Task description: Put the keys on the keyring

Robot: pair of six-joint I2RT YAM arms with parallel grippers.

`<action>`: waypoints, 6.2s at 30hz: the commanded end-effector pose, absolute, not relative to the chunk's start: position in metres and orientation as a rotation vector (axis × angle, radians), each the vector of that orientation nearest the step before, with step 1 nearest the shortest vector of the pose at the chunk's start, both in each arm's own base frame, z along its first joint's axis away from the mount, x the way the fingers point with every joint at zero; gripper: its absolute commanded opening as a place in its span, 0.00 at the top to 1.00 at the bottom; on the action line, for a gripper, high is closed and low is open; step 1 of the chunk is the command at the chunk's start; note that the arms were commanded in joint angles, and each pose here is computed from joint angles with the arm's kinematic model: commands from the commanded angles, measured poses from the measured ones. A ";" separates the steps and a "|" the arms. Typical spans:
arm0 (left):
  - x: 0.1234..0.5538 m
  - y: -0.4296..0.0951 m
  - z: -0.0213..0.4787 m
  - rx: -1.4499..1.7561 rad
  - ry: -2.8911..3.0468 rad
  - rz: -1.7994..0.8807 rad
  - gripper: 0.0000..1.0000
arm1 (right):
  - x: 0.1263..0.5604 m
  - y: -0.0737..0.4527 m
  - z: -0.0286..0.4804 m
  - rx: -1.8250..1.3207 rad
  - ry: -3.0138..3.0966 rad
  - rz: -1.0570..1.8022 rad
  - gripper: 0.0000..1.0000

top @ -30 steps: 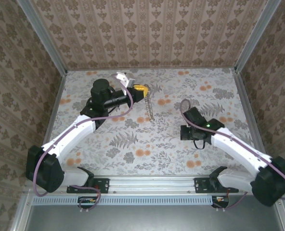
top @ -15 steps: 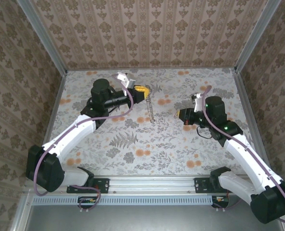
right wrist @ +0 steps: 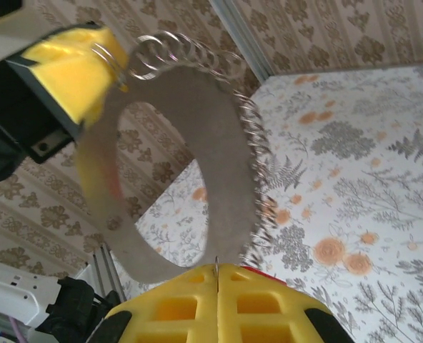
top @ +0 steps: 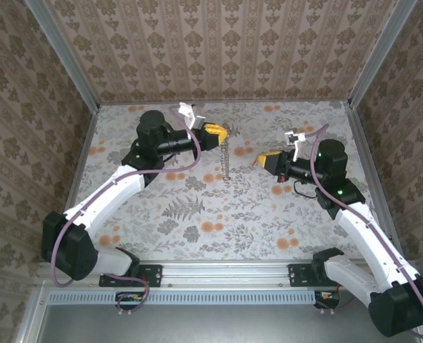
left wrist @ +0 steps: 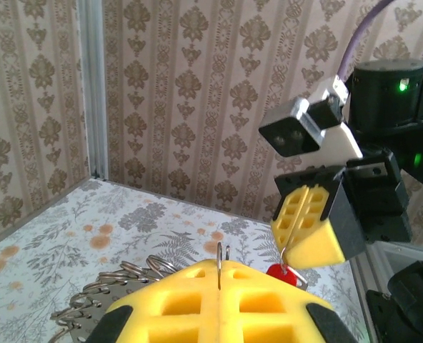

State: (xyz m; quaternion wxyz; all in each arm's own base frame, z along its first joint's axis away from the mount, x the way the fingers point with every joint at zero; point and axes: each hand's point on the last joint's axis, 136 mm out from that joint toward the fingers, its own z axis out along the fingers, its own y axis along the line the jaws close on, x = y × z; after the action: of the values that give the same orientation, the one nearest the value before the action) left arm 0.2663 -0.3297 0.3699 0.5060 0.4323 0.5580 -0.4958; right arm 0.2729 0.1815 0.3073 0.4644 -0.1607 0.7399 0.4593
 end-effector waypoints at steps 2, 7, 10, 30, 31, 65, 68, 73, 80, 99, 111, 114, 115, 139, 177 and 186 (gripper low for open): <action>0.257 -0.339 0.388 1.128 1.228 -1.185 1.00 | 0.263 0.182 0.333 -0.465 1.700 1.124 1.00; 0.258 -0.346 0.393 1.159 1.206 -1.201 1.00 | 0.266 0.176 0.344 -0.433 1.656 1.080 1.00; 0.260 -0.351 0.394 1.175 1.206 -1.211 1.00 | 0.264 0.173 0.351 -0.432 1.626 1.057 1.00; 0.251 -0.372 0.396 1.285 1.201 -1.177 1.00 | 0.281 0.189 0.394 -0.603 1.472 1.051 1.00; 0.251 -0.371 0.395 1.287 1.207 -1.177 1.00 | 0.282 0.191 0.395 -0.609 1.472 1.061 1.00; 0.244 -0.368 0.395 1.297 1.222 -1.166 1.00 | 0.292 0.214 0.374 -0.646 1.574 1.074 1.00; 0.243 -0.367 0.395 1.298 1.221 -1.157 1.00 | 0.289 0.209 0.369 -0.631 1.590 1.050 1.00; 0.243 -0.366 0.395 1.308 1.220 -1.151 1.00 | 0.284 0.204 0.363 -0.618 1.602 1.032 1.00; 0.241 -0.365 0.394 1.317 1.221 -1.146 1.00 | 0.285 0.209 0.364 -0.645 1.606 1.058 1.00; 0.242 -0.368 0.390 1.328 1.223 -1.164 1.00 | 0.293 0.218 0.372 -0.670 1.585 1.084 1.00; 0.242 -0.370 0.388 1.333 1.224 -1.177 1.00 | 0.293 0.220 0.378 -0.678 1.568 1.080 1.00; 0.242 -0.370 0.387 1.333 1.227 -1.177 1.00 | 0.294 0.219 0.379 -0.672 1.565 1.067 1.00; 0.242 -0.370 0.387 1.334 1.226 -1.178 1.00 | 0.294 0.218 0.379 -0.671 1.565 1.060 1.00; 0.238 -0.369 0.388 1.347 1.217 -1.194 1.00 | 0.299 0.218 0.379 -0.668 1.576 1.044 1.00; 0.240 -0.362 0.403 1.272 1.170 -1.124 1.00 | 0.318 0.193 0.343 -0.585 1.709 0.999 1.00; 0.237 -0.363 0.403 1.292 1.166 -1.148 1.00 | 0.321 0.187 0.355 -0.625 1.715 1.005 1.00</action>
State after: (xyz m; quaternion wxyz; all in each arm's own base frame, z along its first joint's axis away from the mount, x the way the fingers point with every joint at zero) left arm 0.2578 -0.3726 0.3633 0.4779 0.5231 0.5345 -0.4608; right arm 0.3081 0.2019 0.3536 0.4956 -0.2745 0.6975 0.4388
